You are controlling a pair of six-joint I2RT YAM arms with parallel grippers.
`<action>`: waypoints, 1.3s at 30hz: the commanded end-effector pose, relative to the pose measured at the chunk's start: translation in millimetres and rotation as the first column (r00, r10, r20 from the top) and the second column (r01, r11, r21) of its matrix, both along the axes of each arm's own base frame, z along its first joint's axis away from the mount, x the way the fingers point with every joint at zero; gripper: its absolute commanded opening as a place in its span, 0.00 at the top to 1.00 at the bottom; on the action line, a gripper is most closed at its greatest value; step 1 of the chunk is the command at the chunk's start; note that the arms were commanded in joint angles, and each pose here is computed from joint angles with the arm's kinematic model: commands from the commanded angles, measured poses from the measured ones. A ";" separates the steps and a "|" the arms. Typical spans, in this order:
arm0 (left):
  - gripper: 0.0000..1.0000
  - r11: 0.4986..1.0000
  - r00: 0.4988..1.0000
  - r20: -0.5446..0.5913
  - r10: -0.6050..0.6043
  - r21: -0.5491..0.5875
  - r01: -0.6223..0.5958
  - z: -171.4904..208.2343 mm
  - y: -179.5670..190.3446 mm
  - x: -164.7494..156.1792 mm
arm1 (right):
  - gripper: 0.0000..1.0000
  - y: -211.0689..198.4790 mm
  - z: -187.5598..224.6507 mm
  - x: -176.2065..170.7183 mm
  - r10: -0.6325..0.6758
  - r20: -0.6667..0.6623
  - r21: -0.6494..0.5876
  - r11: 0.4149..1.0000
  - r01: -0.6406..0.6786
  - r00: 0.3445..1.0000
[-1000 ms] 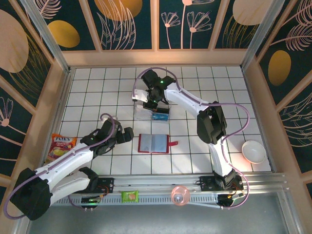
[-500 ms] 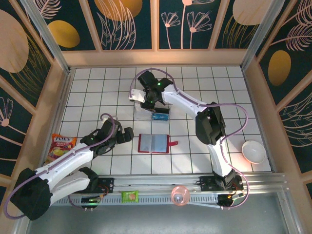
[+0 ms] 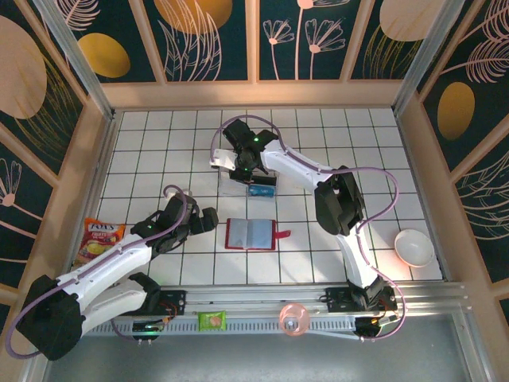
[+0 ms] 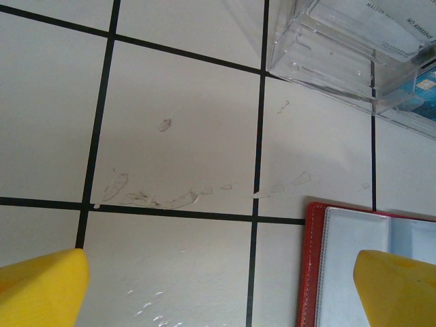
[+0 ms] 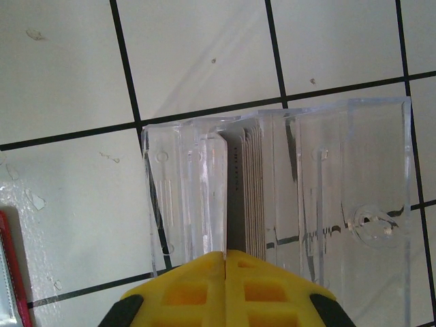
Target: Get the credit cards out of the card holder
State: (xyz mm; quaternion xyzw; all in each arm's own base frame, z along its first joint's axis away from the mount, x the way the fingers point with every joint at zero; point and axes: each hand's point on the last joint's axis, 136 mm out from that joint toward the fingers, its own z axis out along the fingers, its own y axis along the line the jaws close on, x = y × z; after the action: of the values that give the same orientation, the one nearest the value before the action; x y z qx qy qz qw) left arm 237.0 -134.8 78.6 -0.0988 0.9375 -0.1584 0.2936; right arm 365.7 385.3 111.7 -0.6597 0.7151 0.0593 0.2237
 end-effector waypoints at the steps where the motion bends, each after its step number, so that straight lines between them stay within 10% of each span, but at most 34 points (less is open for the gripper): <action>1: 0.01 1.000 1.000 0.004 0.012 -0.022 -0.012 2.1 0.0 0.9 | 1.00 -2.7 -13.4 -1.1 -0.009 -0.018 -0.041 0.999 0.009 1.000; 10: 0.01 1.000 1.000 -0.001 0.004 -0.029 -0.004 0.4 -1.9 -0.2 | 1.00 2.5 -23.2 -4.3 -0.010 -0.033 -0.039 0.999 0.008 0.999; 16: 0.01 0.999 1.000 0.006 0.003 -0.044 -0.002 1.9 -3.7 -0.1 | 0.72 16.3 9.7 5.5 -0.034 0.020 0.064 0.997 0.033 0.999; 24: 0.01 0.998 0.999 0.040 0.018 -0.068 -0.016 9.1 -4.0 3.5 | 0.67 29.4 65.7 6.6 -0.116 0.047 0.249 0.963 0.101 0.992; 33: 0.01 0.993 0.995 0.086 0.046 -0.115 -0.036 12.8 -2.5 4.2 | 0.65 23.2 117.1 -6.6 -0.412 -0.138 0.561 0.717 0.414 0.901; 39: 0.01 0.989 0.992 0.113 0.052 -0.147 -0.035 15.5 -1.8 1.6 | 0.63 -5.5 73.1 -58.5 -0.520 -0.308 0.484 0.636 0.601 0.797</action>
State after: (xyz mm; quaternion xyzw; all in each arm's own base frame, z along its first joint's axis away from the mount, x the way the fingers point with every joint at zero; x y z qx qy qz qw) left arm 235.5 -137.5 89.9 -0.1180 0.9123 -0.2119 0.3300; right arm 321.9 382.1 192.9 -0.3751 0.8199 0.2149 0.3753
